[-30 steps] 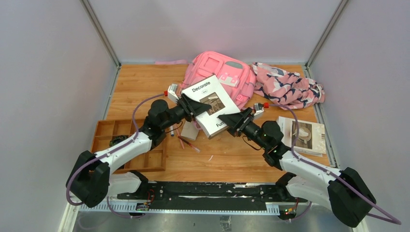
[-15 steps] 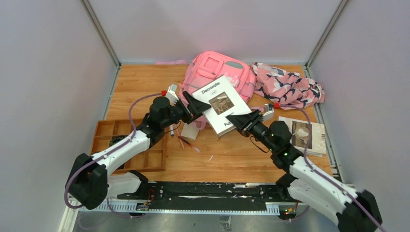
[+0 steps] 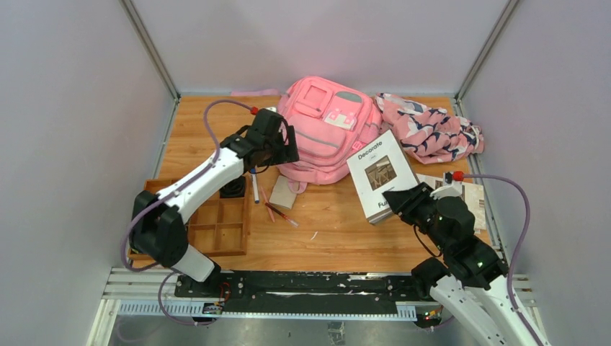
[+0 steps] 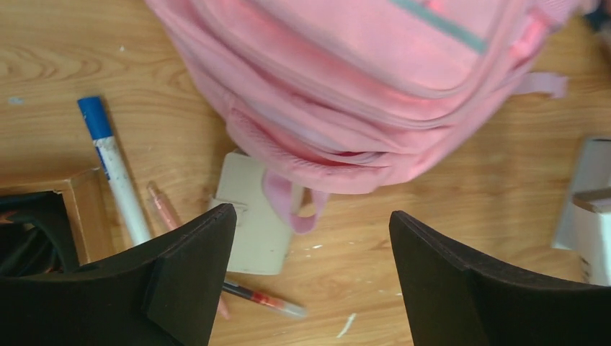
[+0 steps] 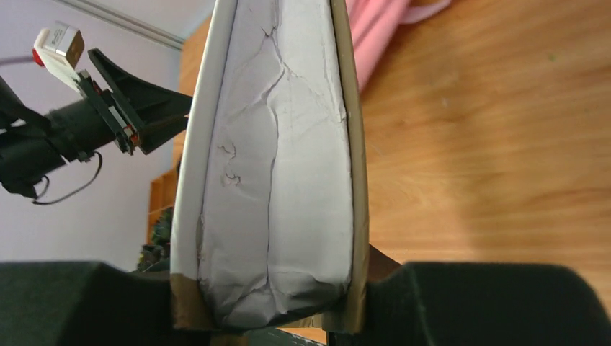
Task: Pack the student bag
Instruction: Place the book in the student bag.
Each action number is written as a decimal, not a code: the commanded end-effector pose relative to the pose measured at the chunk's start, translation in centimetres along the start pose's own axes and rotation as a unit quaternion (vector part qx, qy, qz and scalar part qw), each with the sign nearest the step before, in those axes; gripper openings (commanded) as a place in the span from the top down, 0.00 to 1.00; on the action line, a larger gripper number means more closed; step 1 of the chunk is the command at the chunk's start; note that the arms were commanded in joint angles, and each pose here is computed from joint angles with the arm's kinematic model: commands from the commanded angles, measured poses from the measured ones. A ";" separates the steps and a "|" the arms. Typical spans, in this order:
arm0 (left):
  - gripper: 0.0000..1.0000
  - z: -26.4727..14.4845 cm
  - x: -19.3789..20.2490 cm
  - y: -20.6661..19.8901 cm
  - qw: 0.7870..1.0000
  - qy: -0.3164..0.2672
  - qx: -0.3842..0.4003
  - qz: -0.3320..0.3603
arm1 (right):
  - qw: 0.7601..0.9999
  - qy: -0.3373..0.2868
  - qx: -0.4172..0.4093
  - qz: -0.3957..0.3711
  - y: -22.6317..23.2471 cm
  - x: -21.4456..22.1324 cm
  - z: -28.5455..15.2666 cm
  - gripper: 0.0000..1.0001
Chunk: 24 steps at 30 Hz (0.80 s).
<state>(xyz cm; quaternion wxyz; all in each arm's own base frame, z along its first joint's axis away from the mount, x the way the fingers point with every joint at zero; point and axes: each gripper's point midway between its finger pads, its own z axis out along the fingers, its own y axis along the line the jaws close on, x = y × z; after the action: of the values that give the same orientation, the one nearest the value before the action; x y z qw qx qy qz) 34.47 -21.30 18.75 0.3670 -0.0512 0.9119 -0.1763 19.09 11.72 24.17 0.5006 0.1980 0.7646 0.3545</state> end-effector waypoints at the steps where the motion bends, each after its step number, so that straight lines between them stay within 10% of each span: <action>1: 0.16 2.2 2.4 2.9 0.994 0.054 -0.089 0.022 | 0.998 0.004 0.053 -0.032 -2.8 0.4 -0.8 0.91; 24: 0.31 9.3 0.7 0.6 0.991 0.035 -0.105 -0.071 | 0.999 0.026 0.043 -0.019 -2.9 1.6 -1.3 0.90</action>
<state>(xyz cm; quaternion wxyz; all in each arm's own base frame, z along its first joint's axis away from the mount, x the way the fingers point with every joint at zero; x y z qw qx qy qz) 38.93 -23.20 10.64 0.2886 -0.1371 0.9419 -0.1036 17.41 10.27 21.03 0.4769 0.1894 0.8019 0.3062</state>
